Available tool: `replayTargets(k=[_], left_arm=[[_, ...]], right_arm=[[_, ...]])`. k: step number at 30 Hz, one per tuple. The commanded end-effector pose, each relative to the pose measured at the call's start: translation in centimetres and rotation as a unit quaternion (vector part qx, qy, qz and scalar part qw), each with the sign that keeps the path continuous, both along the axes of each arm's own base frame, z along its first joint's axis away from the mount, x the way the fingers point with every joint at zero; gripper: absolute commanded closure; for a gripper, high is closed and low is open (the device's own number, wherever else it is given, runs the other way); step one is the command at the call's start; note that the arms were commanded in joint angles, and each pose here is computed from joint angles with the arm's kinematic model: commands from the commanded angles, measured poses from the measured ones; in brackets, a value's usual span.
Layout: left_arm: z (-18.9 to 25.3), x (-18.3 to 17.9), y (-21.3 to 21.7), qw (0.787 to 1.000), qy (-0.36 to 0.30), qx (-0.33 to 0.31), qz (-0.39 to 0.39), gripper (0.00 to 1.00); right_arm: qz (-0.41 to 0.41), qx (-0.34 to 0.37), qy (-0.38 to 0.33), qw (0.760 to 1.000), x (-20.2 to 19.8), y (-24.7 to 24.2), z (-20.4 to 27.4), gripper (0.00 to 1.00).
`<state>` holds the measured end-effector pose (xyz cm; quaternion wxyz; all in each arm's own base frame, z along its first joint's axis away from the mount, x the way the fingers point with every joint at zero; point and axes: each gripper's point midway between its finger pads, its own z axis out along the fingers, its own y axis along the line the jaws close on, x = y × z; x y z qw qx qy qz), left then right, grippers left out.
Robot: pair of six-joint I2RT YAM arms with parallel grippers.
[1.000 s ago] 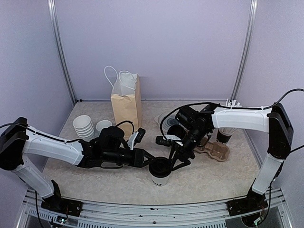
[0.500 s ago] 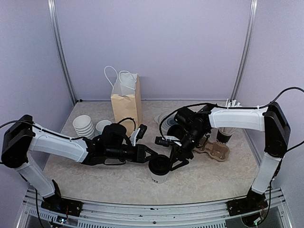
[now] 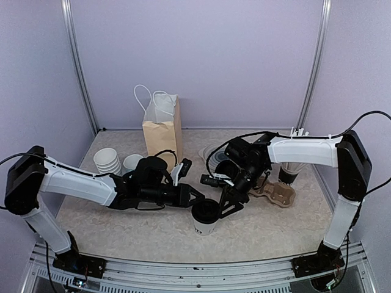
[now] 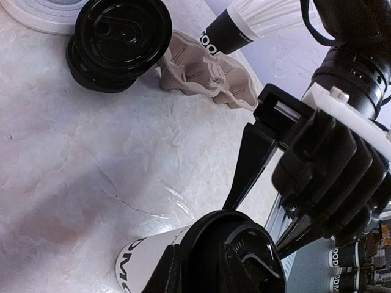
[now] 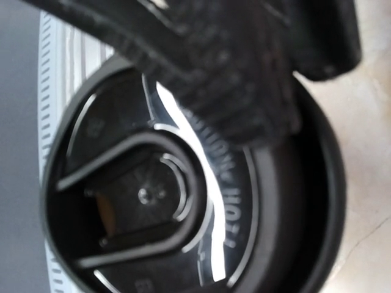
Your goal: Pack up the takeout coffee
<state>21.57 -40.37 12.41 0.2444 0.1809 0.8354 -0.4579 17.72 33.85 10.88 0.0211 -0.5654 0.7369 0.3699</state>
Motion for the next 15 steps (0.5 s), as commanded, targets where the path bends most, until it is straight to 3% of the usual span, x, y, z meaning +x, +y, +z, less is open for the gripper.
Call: replayTargets(k=[1, 8, 15], left_arm=[[-5.2, -3.3, 2.3, 0.992, 0.039, 0.12, -0.019, 0.79], [3.1, -1.3, 1.0, 0.997, -0.058, 0.046, 0.006, 0.63], [5.8, -1.8, 1.7, 0.996, -0.083, 0.031, 0.008, 0.58]], right_arm=[[0.011, 0.002, -0.073, 0.997, 1.9, 0.5, -1.0, 0.48], [0.04, 0.045, -0.068, 0.996, 0.0, 0.1, 1.8, 0.32], [0.059, 0.045, -0.064, 0.995, -1.1, -0.8, 1.5, 0.26]])
